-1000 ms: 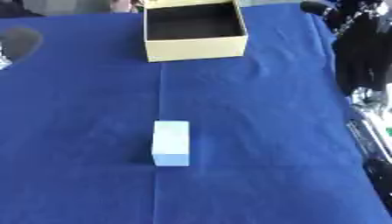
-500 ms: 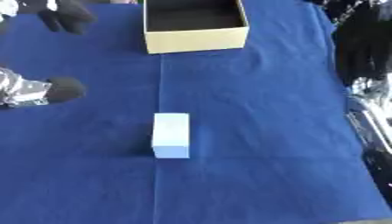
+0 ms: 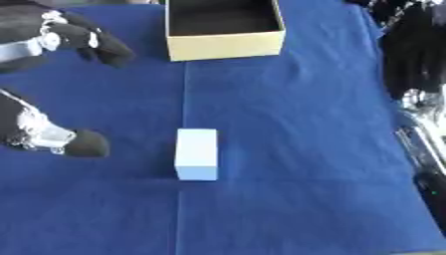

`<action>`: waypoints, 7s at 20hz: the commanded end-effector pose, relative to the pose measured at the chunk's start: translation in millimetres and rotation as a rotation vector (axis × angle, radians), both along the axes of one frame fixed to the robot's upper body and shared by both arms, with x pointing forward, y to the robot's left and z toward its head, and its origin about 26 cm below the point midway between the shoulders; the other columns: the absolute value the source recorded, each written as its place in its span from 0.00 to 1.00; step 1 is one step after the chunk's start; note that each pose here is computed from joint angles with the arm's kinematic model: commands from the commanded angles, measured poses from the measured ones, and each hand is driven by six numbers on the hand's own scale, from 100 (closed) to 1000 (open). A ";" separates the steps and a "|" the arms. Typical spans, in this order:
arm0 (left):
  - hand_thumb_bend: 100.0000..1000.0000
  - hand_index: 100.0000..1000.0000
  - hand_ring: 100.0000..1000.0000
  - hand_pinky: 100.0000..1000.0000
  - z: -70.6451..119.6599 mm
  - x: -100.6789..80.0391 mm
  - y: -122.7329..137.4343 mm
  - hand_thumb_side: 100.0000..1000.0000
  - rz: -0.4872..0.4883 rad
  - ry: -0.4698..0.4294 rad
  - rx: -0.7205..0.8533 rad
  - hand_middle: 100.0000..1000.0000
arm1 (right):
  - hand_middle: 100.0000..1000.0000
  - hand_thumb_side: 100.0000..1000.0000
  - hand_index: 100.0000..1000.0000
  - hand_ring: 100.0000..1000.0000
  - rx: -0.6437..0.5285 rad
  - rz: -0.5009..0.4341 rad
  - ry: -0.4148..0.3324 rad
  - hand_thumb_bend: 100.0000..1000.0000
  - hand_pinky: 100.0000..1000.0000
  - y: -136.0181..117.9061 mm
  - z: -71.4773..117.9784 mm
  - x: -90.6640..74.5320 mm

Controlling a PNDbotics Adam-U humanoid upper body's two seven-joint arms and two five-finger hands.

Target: Pick up objects on the table and place them in the box.

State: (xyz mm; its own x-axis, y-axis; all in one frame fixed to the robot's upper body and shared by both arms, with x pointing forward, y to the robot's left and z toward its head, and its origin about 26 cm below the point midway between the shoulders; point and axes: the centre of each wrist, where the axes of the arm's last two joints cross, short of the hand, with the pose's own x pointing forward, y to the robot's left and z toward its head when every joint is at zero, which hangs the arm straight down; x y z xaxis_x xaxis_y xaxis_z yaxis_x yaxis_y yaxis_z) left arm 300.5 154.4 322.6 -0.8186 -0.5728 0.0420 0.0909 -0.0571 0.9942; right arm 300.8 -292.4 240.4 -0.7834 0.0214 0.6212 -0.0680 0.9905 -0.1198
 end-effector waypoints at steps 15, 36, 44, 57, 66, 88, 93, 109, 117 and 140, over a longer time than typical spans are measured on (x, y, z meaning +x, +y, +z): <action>0.84 1.00 0.91 0.87 -32.5 37.9 -32.2 0.55 0.072 0.122 0.013 0.85 | 0.64 0.99 0.84 0.74 -0.024 0.004 -0.005 0.00 0.72 0.1 3.9 -3.4; 0.80 0.96 0.90 0.88 -70.0 52.2 -78.4 0.56 0.043 0.220 0.026 0.78 | 0.64 1.00 0.84 0.74 -0.035 0.001 0.039 0.00 0.73 0.1 -3.6 -4.4; 0.80 0.94 0.91 0.88 -87.9 56.8 -86.6 0.53 0.053 0.234 0.064 0.79 | 0.64 1.00 0.84 0.74 -0.036 0.006 0.051 0.00 0.73 0.9 -5.8 -4.5; 0.71 0.87 0.89 0.85 -106.3 72.2 -89.3 0.55 0.072 0.251 0.100 0.71 | 0.64 1.00 0.84 0.74 -0.028 0.004 0.059 0.00 0.73 1.8 -8.1 -4.5; 0.17 0.79 0.86 0.82 -99.6 69.3 -90.4 0.57 0.081 0.155 0.023 0.66 | 0.63 1.00 0.84 0.75 -0.026 0.002 0.070 0.00 0.73 3.0 -10.8 -4.6; 0.00 0.69 0.75 0.75 -13.6 43.8 -45.5 0.46 0.089 -0.188 -0.179 0.51 | 0.63 1.00 0.84 0.75 -0.043 0.008 0.024 0.00 0.73 0.9 -1.0 -3.7; 0.00 0.66 0.71 0.72 8.8 42.6 -23.2 0.46 0.143 -0.233 -0.311 0.47 | 0.64 0.99 0.84 0.75 -0.056 0.032 -0.028 0.00 0.73 1.2 11.0 -2.5; 0.00 0.62 0.65 0.68 57.9 98.3 48.5 0.52 0.176 -0.354 -0.590 0.42 | 0.64 0.99 0.84 0.75 -0.106 0.073 -0.091 0.00 0.73 5.3 27.2 -1.0; 0.01 0.61 0.64 0.66 64.4 125.5 37.8 0.53 0.093 -0.327 -0.614 0.42 | 0.63 0.99 0.84 0.75 -0.130 0.092 -0.124 0.00 0.73 10.3 36.0 0.0; 0.00 0.62 0.64 0.65 53.4 176.9 42.3 0.55 0.244 -0.313 -0.575 0.41 | 0.63 1.00 0.84 0.75 -0.149 0.138 -0.151 0.00 0.74 23.8 46.9 2.3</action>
